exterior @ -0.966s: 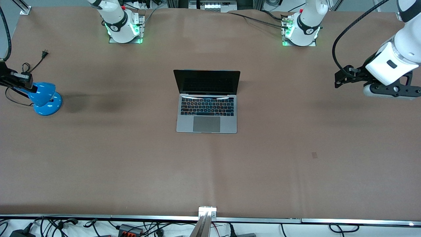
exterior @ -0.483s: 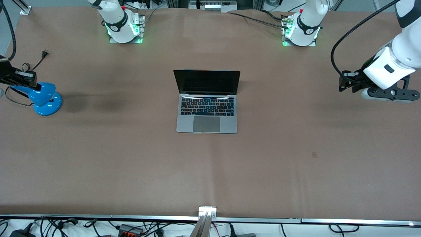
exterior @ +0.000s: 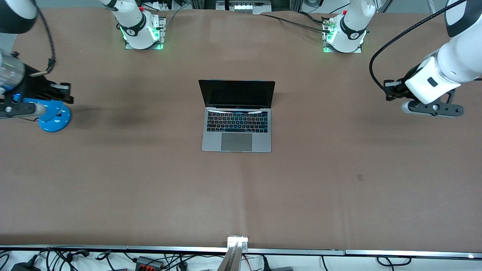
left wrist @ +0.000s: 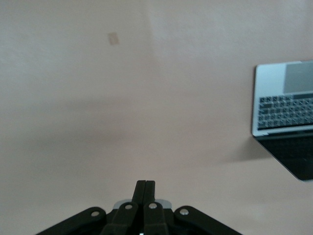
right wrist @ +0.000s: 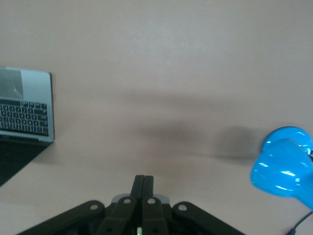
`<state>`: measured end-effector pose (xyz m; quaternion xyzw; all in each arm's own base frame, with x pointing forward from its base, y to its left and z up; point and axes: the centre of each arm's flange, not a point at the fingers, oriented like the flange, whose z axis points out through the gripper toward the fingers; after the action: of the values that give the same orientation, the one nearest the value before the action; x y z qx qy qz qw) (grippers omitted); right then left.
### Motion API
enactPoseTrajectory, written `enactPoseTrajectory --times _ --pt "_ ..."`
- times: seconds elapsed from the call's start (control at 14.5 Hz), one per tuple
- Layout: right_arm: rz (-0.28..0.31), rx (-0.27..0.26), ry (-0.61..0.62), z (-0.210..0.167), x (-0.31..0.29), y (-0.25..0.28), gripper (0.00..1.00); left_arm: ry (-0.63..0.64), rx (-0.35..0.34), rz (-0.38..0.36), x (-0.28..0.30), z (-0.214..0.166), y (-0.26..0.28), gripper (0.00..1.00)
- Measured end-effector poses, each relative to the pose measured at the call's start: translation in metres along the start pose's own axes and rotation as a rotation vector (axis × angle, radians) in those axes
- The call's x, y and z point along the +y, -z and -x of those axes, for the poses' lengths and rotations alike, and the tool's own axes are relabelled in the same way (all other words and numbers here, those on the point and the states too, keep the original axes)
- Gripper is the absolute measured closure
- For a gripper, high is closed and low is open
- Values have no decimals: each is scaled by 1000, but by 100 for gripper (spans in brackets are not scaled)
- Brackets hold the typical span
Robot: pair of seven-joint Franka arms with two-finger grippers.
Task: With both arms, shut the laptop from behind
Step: 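Move both grippers toward the laptop screen's back edge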
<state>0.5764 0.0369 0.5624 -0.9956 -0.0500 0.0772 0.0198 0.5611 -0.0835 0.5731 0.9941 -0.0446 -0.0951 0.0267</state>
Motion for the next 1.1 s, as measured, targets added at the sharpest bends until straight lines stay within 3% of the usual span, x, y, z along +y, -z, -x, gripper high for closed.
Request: enactPoseTrajectory --times 0.55,0.9,1.1 --pt "-39 -92 -36 8 -55 -41 99 -72 -59 4 42 3 -15 99" --pt "-62 -148 18 17 -93 -66 99 -109 -173 187 80 -10 -60 99" --pt "-106 -198 13 24 -103 -89 99 -139 -222 227 107 -5 -81 99"
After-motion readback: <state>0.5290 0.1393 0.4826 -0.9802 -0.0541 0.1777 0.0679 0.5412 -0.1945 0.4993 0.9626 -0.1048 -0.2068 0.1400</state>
